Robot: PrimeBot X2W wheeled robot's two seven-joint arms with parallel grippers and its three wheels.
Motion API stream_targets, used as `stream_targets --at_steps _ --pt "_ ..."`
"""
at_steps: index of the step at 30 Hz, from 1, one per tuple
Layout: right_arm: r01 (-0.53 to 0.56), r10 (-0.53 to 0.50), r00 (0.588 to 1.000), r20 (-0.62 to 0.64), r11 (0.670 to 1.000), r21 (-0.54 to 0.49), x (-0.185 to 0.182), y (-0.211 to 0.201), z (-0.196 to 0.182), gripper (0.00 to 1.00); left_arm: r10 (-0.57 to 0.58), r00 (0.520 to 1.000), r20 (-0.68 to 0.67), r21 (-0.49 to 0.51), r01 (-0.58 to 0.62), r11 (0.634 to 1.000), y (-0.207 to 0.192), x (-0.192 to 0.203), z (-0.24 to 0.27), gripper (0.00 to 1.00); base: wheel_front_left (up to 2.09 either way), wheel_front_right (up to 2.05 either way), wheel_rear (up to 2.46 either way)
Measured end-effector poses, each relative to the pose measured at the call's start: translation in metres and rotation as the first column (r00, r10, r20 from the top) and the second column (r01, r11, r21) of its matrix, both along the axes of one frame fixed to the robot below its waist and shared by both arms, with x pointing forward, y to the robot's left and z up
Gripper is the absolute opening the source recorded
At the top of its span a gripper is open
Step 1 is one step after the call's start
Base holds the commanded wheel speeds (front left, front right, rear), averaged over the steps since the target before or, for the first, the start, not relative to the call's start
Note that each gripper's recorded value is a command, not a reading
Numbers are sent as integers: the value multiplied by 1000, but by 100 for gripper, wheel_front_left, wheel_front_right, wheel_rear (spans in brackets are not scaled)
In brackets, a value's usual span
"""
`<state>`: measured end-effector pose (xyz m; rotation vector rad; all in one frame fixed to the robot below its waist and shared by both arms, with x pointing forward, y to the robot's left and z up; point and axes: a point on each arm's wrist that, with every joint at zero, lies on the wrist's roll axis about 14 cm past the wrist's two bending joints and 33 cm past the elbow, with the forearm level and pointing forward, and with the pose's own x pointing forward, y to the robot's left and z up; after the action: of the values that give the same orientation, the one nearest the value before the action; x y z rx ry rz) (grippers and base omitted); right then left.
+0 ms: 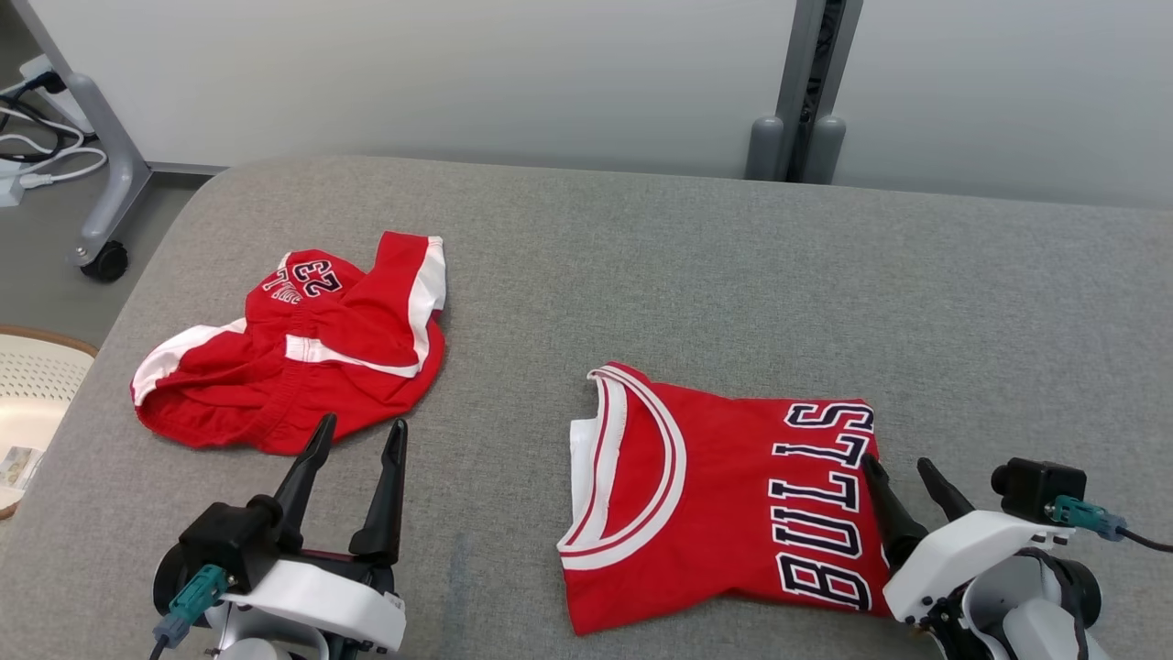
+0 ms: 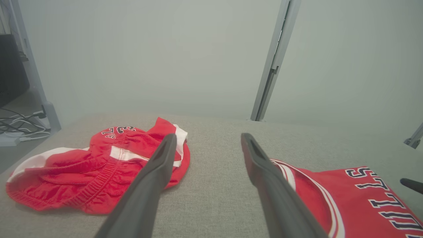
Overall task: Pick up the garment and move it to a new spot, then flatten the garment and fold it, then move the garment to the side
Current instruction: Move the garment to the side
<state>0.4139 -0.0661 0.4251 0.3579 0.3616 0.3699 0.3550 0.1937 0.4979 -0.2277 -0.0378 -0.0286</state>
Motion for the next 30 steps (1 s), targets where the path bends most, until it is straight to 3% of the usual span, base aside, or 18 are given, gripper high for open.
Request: stream_targets --at_steps 13,14,15,18,30 --pt "2 5 984 -177 999 45 -4 15 -38 100 37 999 -9 1 -37 999 13 -1 -4 100 0 0 0" --pt "1 8 983 -181 999 50 -5 17 -38 88 37 999 -10 0 -37 999 13 -1 -4 100 0 0 0" --pt "-1 11 982 -186 998 57 -5 19 -38 37 39 999 -11 1 -39 999 14 -1 -4 100 0 0 0" --pt "-2 14 981 -195 998 63 -5 21 -39 0 40 999 -11 4 -40 999 14 -2 -5 100 0 0 0" --pt "-21 31 990 -139 997 71 -1 25 -28 0 47 999 -2 2 -47 999 16 -3 -3 100 0 0 0"
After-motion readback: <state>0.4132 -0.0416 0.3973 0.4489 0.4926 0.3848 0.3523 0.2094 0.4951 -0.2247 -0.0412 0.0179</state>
